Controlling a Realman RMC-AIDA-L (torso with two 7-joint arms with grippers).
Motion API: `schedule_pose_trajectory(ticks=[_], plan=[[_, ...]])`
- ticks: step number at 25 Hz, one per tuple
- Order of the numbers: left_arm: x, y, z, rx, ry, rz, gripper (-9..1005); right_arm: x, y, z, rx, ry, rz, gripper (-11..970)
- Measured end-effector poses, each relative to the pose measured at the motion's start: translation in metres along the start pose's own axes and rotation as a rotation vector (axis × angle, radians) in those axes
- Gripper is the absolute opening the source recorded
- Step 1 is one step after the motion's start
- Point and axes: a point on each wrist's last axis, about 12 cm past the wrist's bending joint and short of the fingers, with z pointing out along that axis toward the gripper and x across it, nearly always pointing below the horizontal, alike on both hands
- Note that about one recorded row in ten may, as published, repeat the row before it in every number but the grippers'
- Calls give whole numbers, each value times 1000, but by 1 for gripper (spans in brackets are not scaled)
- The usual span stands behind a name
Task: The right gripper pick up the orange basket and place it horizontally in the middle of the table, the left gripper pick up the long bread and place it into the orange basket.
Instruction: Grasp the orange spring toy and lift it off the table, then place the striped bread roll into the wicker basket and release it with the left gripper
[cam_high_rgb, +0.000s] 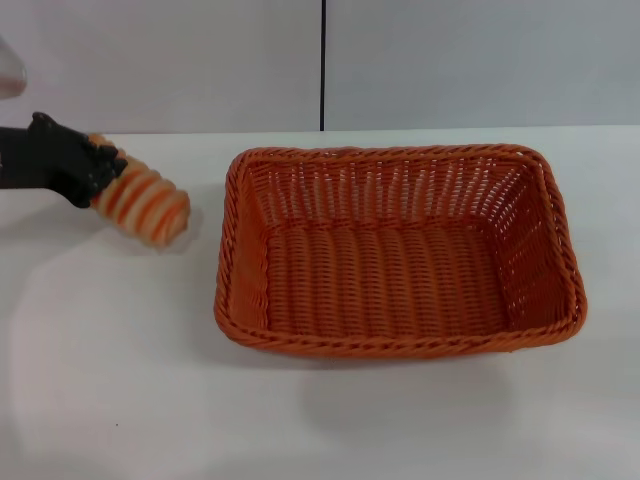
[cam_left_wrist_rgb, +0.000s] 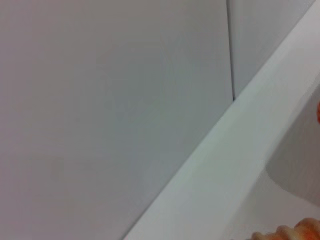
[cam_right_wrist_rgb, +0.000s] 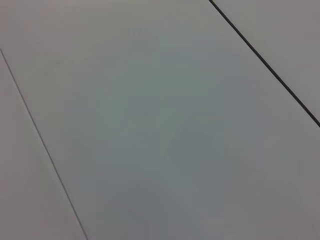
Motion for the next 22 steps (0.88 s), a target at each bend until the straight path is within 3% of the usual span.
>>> schedule_pose_trajectory(ticks=[8, 12, 13, 18, 20, 22], plan=[[-21, 8, -20, -25, -86, 11, 46, 0, 1, 1, -10, 2, 1, 621], [-21, 8, -20, -25, -86, 11, 8, 1, 2, 2, -17, 1, 2, 621], [-35, 10, -30, -17, -150, 17, -1, 1, 2, 2, -19, 1, 2, 621], [-44, 10, -36, 1, -177, 28, -1, 1, 4, -1, -22, -3, 3, 621], [-62, 2, -53, 112, -277, 22, -1, 1, 4, -2, -28, -5, 3, 621], [-66, 0, -58, 158, -307, 15, -1, 1, 5, -2, -31, -6, 3, 621]])
